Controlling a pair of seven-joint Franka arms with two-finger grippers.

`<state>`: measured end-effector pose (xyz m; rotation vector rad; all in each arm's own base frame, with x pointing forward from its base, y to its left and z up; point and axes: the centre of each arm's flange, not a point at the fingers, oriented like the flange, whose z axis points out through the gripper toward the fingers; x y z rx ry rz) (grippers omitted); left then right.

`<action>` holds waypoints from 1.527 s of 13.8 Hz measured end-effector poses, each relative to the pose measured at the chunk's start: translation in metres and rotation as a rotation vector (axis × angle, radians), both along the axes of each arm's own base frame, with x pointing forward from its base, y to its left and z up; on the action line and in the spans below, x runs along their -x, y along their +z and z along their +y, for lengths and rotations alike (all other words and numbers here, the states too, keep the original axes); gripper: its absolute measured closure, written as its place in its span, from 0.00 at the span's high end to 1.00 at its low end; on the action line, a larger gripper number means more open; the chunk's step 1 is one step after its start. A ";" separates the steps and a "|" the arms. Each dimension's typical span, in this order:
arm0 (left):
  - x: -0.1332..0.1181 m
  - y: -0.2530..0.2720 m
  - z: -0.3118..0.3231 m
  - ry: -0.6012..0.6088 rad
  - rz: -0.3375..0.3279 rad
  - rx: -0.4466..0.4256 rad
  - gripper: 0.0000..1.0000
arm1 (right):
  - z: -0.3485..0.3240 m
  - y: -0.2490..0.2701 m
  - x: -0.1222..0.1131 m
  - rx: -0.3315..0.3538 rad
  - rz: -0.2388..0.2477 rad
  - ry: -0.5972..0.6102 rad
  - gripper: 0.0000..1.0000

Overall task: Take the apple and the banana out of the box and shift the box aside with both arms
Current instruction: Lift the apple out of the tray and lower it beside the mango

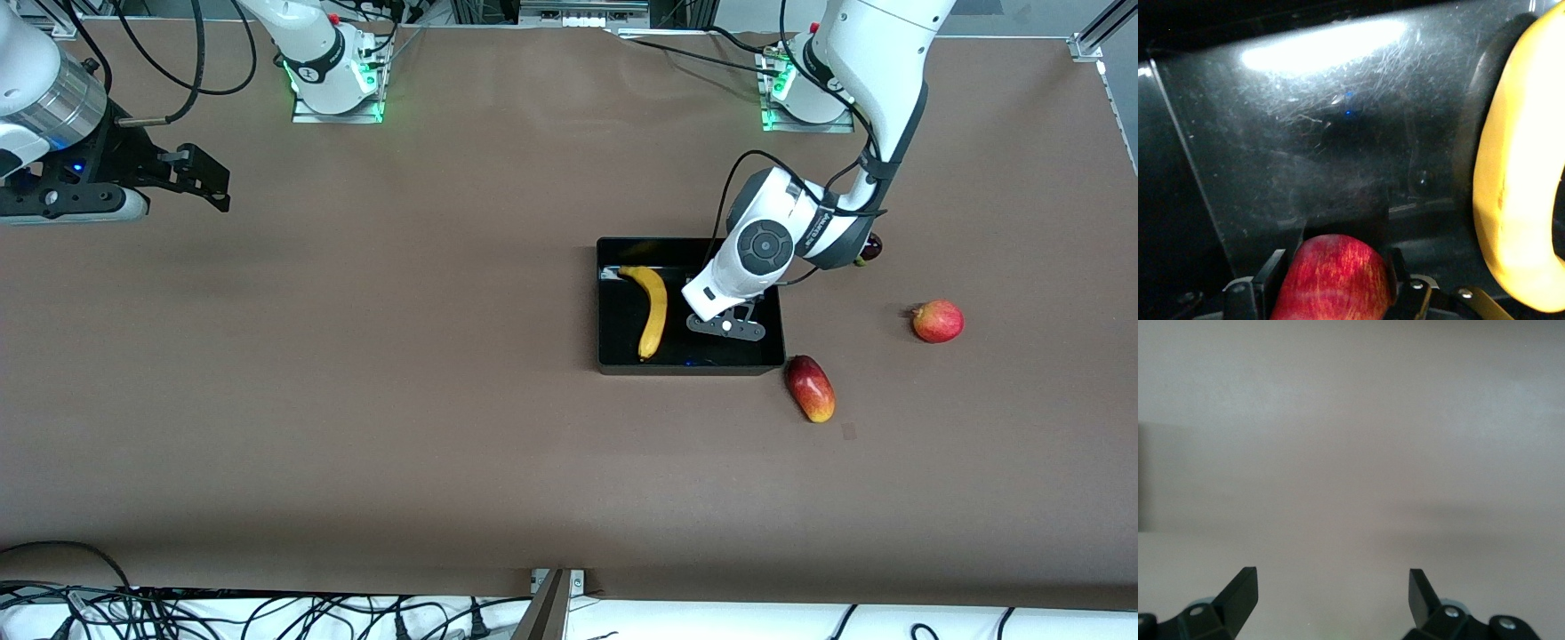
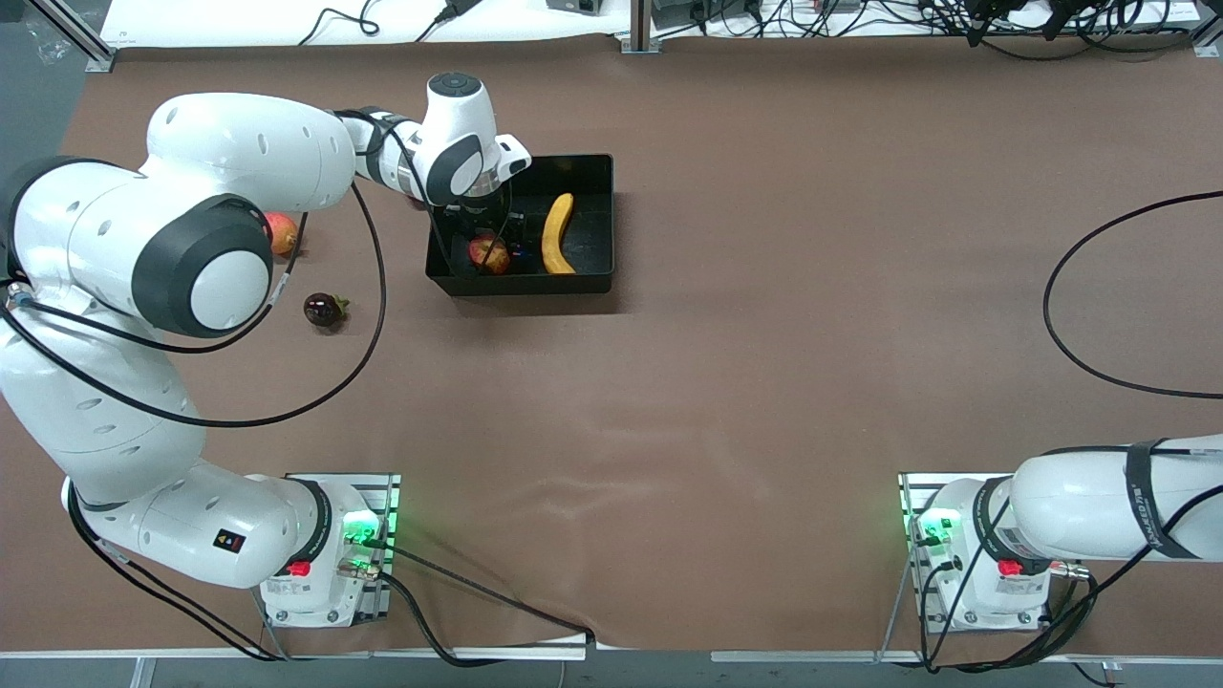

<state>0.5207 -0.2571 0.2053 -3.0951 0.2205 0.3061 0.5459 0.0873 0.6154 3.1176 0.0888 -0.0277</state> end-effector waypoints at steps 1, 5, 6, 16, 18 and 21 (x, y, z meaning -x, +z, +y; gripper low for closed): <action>-0.002 0.011 0.000 -0.001 0.008 -0.005 0.66 | 0.000 0.000 0.000 0.000 0.000 0.000 1.00; -0.026 0.105 0.009 0.015 0.062 -0.045 0.66 | 0.000 -0.001 0.000 0.000 0.001 0.000 1.00; -0.035 0.130 0.019 0.014 0.070 -0.054 0.66 | 0.000 -0.001 0.000 0.000 0.001 0.000 1.00; -0.053 0.042 0.183 -0.160 0.107 -0.012 0.66 | 0.000 -0.001 -0.001 0.000 0.003 -0.001 1.00; -0.038 0.015 0.179 -0.172 0.072 0.000 0.66 | 0.000 -0.001 -0.001 0.000 0.003 -0.001 1.00; -0.020 -0.012 0.179 -0.178 0.066 0.008 0.66 | 0.000 -0.002 -0.001 0.000 0.003 -0.001 1.00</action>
